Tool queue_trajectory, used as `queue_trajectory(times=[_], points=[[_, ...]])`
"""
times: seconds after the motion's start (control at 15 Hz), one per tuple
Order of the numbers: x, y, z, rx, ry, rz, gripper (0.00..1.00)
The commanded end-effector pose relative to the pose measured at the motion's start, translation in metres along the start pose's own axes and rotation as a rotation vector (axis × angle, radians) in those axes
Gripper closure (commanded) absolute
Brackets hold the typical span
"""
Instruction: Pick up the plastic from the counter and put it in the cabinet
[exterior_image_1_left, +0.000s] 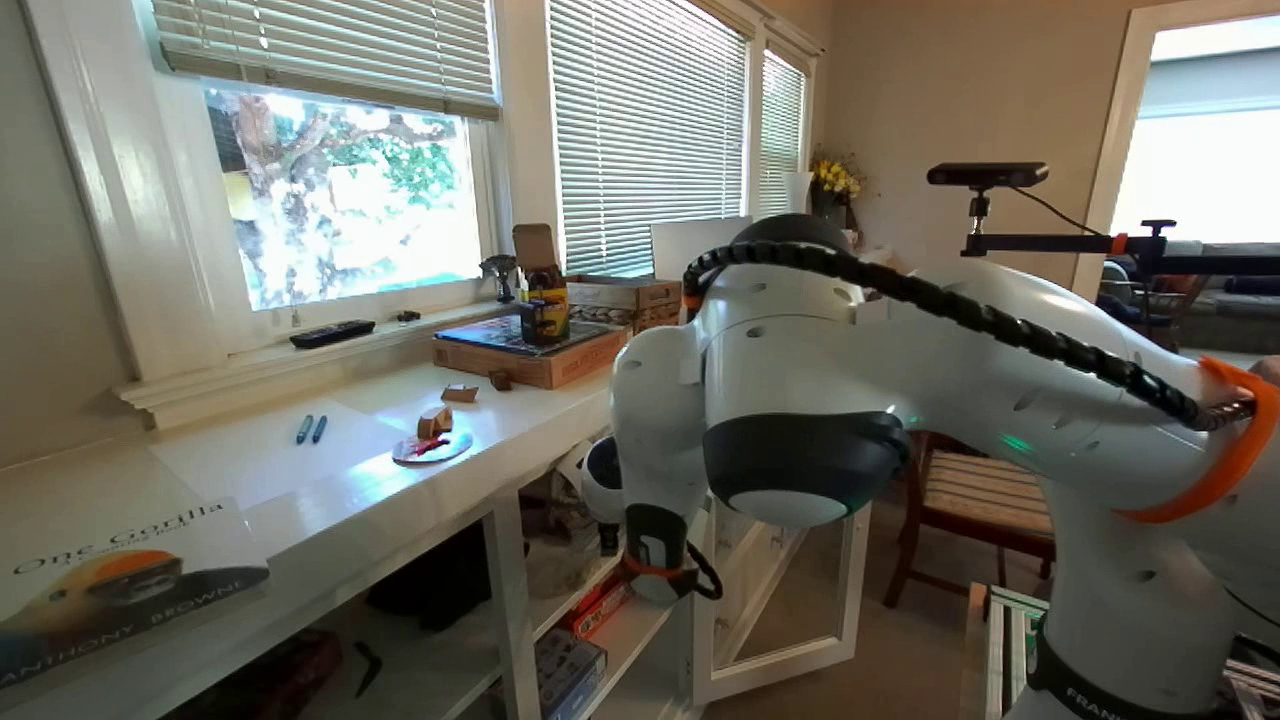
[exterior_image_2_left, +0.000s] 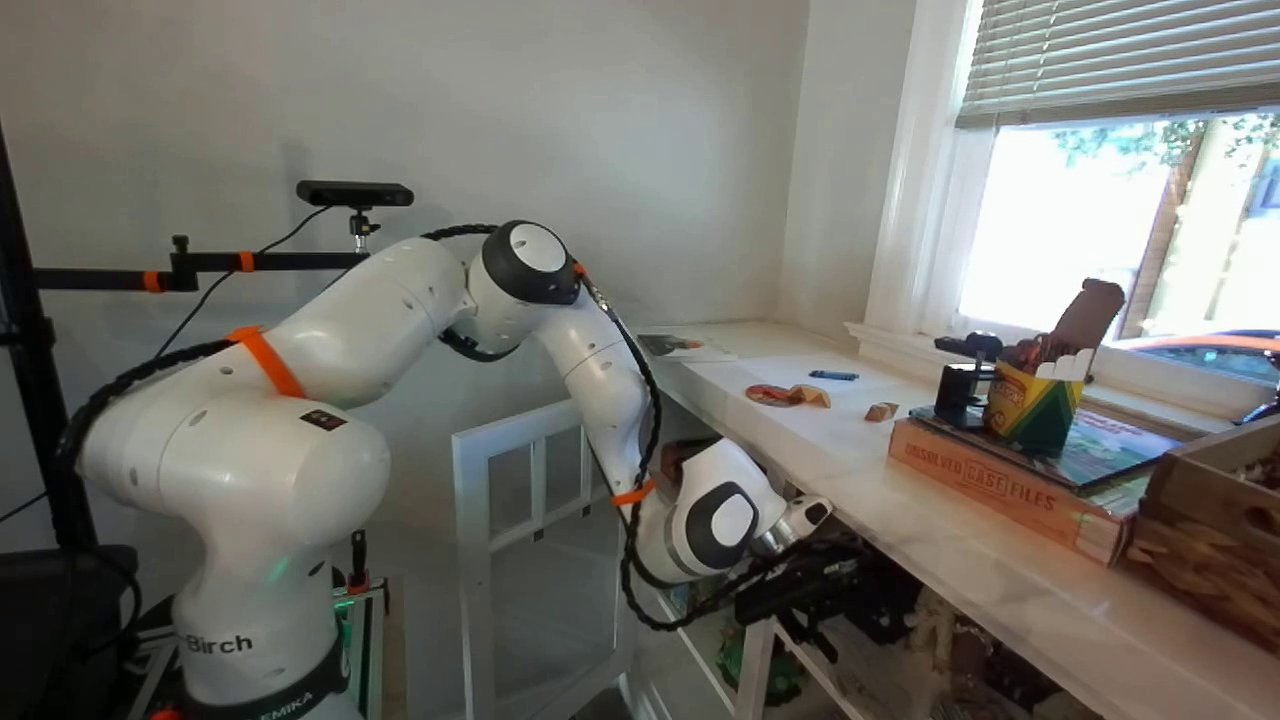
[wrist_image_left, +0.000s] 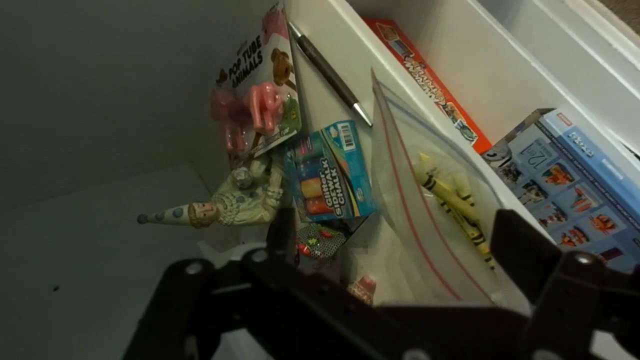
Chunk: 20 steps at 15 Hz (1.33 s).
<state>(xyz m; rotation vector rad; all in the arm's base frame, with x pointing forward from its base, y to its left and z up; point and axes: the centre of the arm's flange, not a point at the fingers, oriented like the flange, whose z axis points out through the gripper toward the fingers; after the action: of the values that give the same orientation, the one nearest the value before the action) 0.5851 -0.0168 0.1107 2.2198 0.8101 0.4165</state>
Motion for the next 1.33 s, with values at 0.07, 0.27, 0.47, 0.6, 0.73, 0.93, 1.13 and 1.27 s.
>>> queue_trajectory(times=[0.07,0.27,0.47,0.6,0.73,0.93,1.13,1.27], points=[[-0.005,0.011,-0.022,-0.014,-0.034,0.034,0.00],[-0.009,0.016,-0.032,0.006,-0.045,0.068,0.00],[-0.011,0.019,-0.045,0.043,-0.063,0.105,0.00],[-0.014,0.022,-0.054,0.087,-0.073,0.139,0.00],[-0.016,0.027,-0.062,0.124,-0.107,0.178,0.00],[-0.020,0.038,-0.074,0.178,-0.184,0.266,0.00],[-0.024,0.044,-0.091,0.240,-0.250,0.343,0.00],[-0.027,0.047,-0.102,0.266,-0.279,0.388,0.00]])
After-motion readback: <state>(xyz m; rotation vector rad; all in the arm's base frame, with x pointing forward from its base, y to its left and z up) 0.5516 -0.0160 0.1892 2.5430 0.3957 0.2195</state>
